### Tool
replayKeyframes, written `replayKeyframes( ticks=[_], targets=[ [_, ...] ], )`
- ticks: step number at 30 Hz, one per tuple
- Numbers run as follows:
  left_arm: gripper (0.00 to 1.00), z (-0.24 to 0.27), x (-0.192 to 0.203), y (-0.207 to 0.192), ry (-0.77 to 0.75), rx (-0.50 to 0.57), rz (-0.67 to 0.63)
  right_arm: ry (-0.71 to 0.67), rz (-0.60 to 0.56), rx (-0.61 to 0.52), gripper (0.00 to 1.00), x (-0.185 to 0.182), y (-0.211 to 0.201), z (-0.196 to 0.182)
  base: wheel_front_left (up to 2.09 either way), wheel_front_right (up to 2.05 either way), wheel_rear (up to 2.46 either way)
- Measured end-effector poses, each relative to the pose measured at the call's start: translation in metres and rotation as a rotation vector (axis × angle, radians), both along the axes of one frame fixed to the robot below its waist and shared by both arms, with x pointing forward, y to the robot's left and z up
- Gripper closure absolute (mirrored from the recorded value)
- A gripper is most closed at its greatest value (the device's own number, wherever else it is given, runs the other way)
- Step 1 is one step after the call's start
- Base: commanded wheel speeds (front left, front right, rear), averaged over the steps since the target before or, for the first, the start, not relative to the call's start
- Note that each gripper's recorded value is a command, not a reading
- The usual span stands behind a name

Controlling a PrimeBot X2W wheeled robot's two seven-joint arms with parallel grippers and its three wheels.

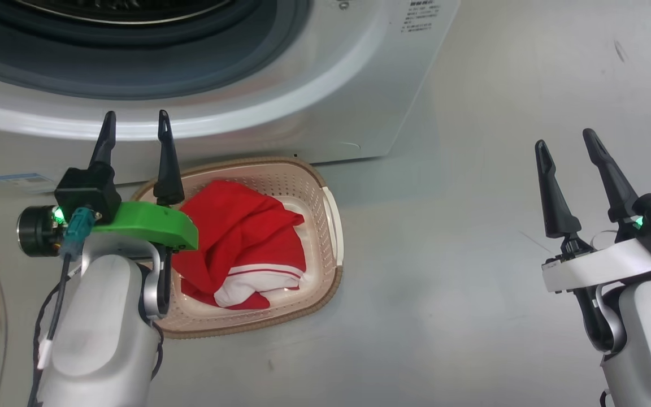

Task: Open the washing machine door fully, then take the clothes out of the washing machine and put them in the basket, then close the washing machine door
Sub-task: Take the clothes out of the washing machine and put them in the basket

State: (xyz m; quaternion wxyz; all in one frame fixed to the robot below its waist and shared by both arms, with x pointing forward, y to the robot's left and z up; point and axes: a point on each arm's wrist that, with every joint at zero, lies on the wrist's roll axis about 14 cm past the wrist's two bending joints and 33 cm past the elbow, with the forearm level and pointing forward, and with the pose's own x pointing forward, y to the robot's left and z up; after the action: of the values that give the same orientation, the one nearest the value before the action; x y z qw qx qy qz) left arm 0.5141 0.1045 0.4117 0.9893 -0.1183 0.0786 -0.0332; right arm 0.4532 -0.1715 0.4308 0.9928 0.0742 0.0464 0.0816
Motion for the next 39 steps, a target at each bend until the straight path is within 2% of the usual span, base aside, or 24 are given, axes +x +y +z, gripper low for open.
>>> replayKeyframes(
  ticks=[7,17,27,39],
  targets=[
    [0.00,0.045,-0.017,0.011,-0.120,0.021,0.020,-0.023,0.025,0.014,0.00,-0.008,0.013,0.012,0.00,0.00,0.00],
    [0.00,0.068,-0.070,0.030,-0.159,0.057,0.062,-0.057,0.049,0.031,0.00,-0.032,0.030,0.032,0.00,0.00,0.00],
    [0.00,0.069,-0.108,0.034,-0.146,0.054,0.072,-0.080,0.026,0.052,0.00,-0.053,0.034,0.046,0.00,0.00,0.00],
    [0.00,0.067,-0.129,0.026,-0.135,0.053,0.048,-0.098,-0.002,0.037,0.00,-0.064,0.027,0.053,0.00,0.00,0.00]
  ],
)
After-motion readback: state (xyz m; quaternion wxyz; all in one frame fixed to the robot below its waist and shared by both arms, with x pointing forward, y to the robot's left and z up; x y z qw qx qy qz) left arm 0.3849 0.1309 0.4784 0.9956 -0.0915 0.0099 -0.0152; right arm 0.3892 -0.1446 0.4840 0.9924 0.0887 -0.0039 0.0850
